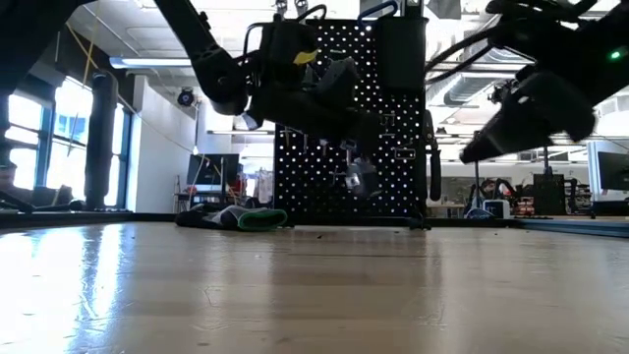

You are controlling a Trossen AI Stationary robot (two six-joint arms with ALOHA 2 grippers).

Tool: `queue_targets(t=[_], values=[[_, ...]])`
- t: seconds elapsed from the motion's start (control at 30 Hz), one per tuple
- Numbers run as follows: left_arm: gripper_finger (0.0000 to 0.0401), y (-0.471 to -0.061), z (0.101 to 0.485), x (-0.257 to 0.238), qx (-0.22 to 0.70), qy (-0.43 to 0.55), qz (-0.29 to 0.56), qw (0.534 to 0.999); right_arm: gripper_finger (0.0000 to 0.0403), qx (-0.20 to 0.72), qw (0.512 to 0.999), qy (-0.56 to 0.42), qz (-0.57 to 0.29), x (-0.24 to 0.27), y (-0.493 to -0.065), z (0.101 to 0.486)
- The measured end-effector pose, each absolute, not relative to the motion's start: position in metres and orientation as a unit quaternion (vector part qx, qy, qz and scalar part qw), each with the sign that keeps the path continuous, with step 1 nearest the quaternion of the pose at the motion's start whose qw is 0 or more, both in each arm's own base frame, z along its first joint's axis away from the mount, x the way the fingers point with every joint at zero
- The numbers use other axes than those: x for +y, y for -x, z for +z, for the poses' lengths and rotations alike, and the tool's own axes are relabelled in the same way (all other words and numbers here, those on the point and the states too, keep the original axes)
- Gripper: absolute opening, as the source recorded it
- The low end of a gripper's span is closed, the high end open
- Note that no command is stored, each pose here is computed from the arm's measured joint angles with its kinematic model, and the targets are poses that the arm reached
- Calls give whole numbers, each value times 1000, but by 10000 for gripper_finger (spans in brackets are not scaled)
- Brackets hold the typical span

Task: Hang tools onto peg board
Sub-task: Hang the gray measuring tape on the pegboard

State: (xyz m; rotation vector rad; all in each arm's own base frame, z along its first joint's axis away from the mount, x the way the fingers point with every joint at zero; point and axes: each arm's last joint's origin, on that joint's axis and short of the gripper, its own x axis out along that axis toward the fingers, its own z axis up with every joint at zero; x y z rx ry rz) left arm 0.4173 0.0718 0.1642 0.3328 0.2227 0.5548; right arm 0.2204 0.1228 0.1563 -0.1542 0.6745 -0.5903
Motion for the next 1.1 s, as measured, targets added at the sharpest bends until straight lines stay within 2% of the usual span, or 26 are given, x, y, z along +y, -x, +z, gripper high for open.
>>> queue_targets(t=[0.13,0.4,0.57,0.83,1.03,1.1], values=[[0,-419,165,70,89,-136,208,965,158,259,903,91,-330,117,-215,151],[0,-420,169,76,41,-62,24,997,147,175,908,70,-375,106,-193,142],[0,-419,172,78,22,-40,-25,999,138,123,913,55,-385,101,-186,140],[0,-422,160,76,-24,18,-110,993,138,94,941,56,-320,100,-187,143],[0,-426,152,77,-28,63,-143,987,138,46,979,64,-189,86,-199,158],[0,-426,153,76,-31,67,-146,987,138,45,977,47,-203,77,-204,158]])
